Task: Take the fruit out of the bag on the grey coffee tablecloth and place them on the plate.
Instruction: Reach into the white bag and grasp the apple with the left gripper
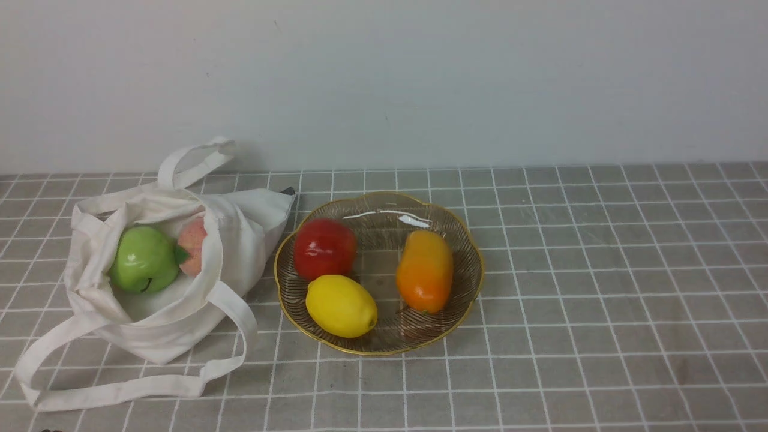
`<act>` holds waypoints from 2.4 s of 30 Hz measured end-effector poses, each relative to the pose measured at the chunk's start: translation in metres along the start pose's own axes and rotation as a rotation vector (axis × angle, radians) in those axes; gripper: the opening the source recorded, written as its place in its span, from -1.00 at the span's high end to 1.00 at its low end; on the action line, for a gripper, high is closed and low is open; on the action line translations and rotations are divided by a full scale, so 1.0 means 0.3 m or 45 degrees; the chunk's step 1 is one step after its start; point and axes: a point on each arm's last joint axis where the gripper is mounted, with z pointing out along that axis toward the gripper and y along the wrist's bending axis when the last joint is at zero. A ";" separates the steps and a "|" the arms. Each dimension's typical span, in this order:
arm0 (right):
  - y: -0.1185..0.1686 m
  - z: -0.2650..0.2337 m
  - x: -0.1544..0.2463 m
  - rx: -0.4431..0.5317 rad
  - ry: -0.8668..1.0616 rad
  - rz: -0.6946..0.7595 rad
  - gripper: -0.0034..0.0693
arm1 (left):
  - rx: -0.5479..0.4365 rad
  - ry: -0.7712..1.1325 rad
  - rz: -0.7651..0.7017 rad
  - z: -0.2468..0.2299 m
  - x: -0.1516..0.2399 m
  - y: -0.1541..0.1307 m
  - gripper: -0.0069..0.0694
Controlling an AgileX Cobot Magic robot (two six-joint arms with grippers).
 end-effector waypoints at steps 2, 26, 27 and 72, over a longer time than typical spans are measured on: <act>0.000 0.000 0.000 0.000 0.000 0.000 0.95 | 0.000 0.000 0.000 0.000 0.000 0.000 0.84; 0.000 0.000 0.000 0.000 0.000 0.000 0.95 | -0.002 0.000 0.013 0.000 0.000 0.001 0.84; 0.000 0.000 0.000 0.000 0.000 0.000 0.95 | -0.005 -0.002 0.018 0.000 0.000 0.001 0.84; 0.000 0.000 0.000 0.000 0.000 0.000 0.95 | 0.244 0.697 -0.428 0.460 -0.589 0.013 0.84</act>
